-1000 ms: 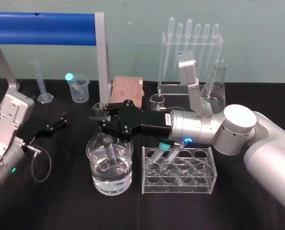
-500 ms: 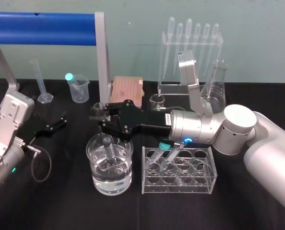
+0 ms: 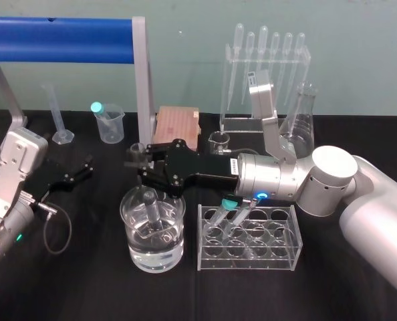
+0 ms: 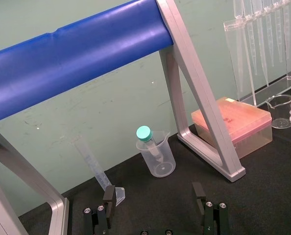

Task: Hold the test tube with one hand and immerse one end into the beaker, then return it to the test tube rack.

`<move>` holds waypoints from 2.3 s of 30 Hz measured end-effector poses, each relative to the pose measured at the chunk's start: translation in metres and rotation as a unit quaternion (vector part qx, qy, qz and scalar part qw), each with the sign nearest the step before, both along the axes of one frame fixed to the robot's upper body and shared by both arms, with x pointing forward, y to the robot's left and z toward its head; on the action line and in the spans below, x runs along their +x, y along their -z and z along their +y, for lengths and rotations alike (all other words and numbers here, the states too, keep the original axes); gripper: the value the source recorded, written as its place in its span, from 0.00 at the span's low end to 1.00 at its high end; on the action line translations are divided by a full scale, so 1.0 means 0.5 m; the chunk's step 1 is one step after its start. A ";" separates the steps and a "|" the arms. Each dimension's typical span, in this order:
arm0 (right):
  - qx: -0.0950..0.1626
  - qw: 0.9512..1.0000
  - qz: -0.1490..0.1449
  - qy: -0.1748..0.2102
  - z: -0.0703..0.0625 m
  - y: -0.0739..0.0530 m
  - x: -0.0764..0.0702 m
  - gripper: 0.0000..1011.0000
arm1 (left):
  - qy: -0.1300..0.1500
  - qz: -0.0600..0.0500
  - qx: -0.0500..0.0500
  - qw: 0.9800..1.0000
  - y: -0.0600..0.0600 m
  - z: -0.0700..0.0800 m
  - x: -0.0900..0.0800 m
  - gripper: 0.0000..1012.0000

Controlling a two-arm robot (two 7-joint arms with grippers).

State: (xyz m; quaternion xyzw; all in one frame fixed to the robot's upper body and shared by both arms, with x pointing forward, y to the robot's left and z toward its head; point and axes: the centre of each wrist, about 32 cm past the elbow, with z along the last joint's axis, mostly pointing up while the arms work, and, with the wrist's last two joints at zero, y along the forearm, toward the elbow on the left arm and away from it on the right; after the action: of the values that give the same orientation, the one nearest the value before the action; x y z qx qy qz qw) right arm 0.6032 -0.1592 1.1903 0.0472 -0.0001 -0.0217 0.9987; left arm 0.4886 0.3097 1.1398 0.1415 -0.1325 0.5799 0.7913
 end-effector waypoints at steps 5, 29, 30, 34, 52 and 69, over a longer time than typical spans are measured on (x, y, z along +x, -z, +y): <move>0.000 1.000 0.000 0.000 0.000 0.000 0.000 0.24 | 0.000 0.000 0.000 1.000 0.000 0.000 0.000 0.99; 0.000 1.000 0.000 0.000 0.000 0.000 0.000 0.24 | 0.000 0.000 0.000 1.000 0.000 0.000 0.000 0.99; 0.000 1.000 0.000 0.000 0.000 0.000 0.000 0.24 | 0.000 0.000 0.000 1.000 0.000 0.000 0.000 0.99; 0.000 1.000 0.000 0.000 0.000 0.000 0.000 0.24 | 0.000 0.000 0.000 1.000 0.000 0.000 0.000 0.99; 0.000 1.000 0.000 0.000 0.000 0.000 0.000 0.24 | 0.000 0.000 0.000 1.000 0.000 0.000 0.000 0.99; 0.000 1.000 0.000 0.000 0.000 0.000 0.000 0.24 | 0.000 0.000 0.000 1.000 0.000 0.000 0.000 0.99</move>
State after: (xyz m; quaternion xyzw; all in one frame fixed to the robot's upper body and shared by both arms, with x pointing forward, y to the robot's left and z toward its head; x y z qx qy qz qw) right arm 0.6032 -0.1592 1.1903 0.0471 0.0000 -0.0218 0.9987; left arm 0.4886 0.3097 1.1398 0.1415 -0.1325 0.5799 0.7913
